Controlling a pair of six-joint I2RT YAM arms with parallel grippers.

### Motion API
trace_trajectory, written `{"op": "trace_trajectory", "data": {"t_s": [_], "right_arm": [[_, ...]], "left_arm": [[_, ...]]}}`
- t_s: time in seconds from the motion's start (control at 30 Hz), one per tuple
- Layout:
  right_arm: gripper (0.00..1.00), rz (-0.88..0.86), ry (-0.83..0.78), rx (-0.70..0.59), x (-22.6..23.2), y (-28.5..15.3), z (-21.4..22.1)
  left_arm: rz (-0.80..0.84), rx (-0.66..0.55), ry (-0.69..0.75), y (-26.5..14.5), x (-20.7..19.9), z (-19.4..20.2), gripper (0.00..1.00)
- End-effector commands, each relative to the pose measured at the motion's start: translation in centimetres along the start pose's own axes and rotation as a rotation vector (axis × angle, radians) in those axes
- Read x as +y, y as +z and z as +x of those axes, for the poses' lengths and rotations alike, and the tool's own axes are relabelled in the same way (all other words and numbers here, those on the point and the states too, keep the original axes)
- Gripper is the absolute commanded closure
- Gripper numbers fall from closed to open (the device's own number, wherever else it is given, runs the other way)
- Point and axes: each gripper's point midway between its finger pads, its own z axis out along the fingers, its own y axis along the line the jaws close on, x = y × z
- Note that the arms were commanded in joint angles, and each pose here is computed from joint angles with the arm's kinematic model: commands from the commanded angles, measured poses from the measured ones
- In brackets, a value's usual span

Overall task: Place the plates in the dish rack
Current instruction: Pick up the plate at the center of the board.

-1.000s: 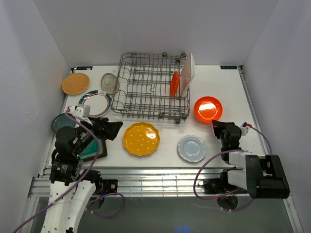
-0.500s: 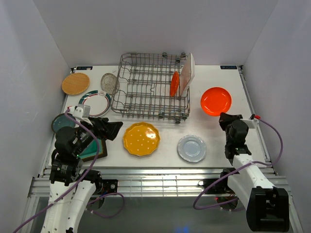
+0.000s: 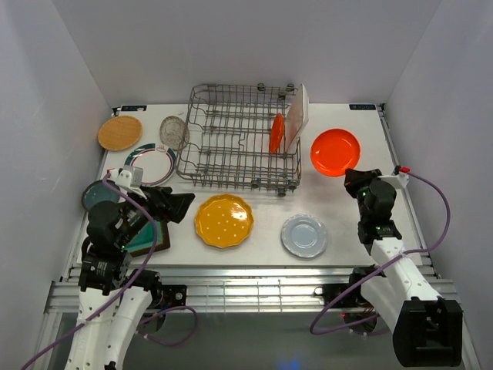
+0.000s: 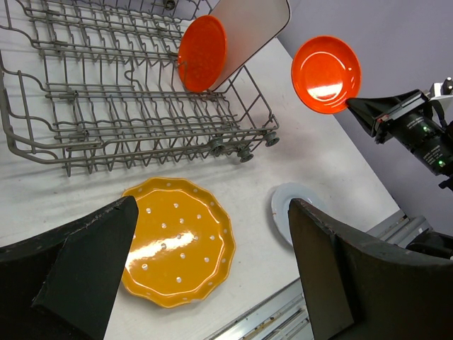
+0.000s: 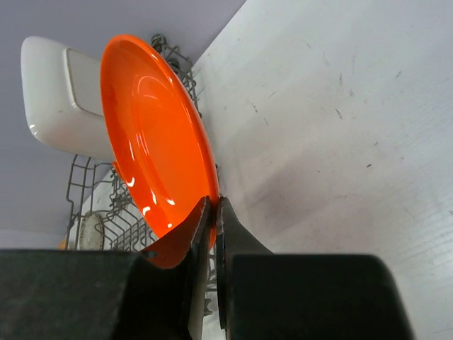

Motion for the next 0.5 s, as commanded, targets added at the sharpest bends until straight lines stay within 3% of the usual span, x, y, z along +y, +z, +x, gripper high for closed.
{"op": "trace_trajectory", "data": {"t_s": [0.0, 0.47], "right_arm": [[0.92, -0.118, -0.056, -0.04, 4.8, 0.1, -2.5], [0.92, -0.232, -0.255, 0.001, 14.2, 0.3, -0.9]], "left_arm": [[0.012, -0.012, 0.011, 0.0, -0.2, -0.2, 0.02], [0.019, -0.013, 0.015, -0.1, -0.3, -0.2, 0.02]]}}
